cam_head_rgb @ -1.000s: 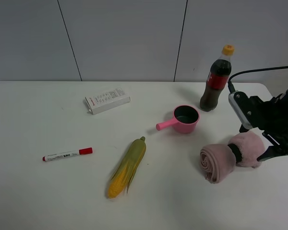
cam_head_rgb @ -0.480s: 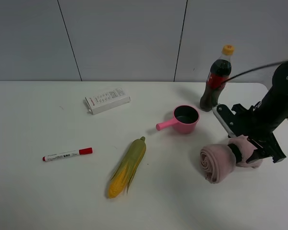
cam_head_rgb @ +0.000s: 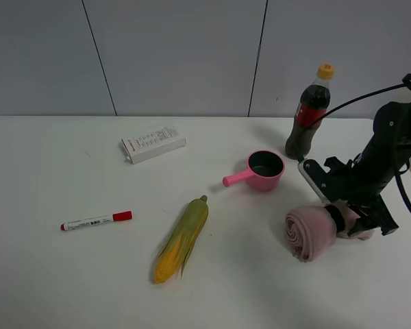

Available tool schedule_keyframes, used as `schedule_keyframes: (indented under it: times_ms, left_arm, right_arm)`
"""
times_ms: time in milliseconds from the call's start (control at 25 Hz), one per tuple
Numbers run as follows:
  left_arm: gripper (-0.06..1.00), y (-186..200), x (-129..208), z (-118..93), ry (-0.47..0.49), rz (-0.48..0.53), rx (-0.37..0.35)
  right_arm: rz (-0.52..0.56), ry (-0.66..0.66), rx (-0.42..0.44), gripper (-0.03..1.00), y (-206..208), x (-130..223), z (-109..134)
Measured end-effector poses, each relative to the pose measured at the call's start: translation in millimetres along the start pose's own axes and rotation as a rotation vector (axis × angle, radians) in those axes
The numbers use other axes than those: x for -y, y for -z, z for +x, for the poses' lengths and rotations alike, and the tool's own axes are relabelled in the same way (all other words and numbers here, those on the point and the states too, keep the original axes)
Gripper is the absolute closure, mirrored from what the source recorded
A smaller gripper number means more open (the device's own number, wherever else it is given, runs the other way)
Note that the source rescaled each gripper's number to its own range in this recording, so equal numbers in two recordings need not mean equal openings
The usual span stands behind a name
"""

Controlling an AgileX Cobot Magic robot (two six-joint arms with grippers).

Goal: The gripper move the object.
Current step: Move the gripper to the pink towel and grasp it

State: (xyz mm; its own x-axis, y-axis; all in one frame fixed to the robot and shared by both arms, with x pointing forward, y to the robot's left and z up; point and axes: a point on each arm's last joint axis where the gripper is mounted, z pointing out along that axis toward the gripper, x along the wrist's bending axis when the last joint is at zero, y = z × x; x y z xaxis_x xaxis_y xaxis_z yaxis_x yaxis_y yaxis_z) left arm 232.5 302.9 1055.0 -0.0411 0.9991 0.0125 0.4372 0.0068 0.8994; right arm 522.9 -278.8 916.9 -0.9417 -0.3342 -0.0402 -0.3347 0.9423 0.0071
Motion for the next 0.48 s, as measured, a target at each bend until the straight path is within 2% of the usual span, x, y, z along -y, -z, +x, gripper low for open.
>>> schedule_keyframes:
  times_ms: [240, 320, 360, 480]
  left_arm:
    - [-0.06, 0.0, 0.0, 0.0, 0.0, 0.0, 0.0]
    - [-0.06, 0.0, 0.0, 0.0, 0.0, 0.0, 0.0]
    - [-0.06, 0.0, 0.0, 0.0, 0.0, 0.0, 0.0]
    - [-0.06, 0.0, 0.0, 0.0, 0.0, 0.0, 0.0]
  right_arm:
    - [-0.001, -0.003, 0.002, -0.03, -9.9, 1.0, -3.3]
    - [-0.001, -0.003, 0.003, 0.04, -10.3, 1.1, -3.5]
    - [0.0, -0.003, 0.006, 0.15, -10.2, 1.1, -3.8]
    - [0.002, -0.003, 0.01, 0.64, -9.8, 1.4, -4.6]
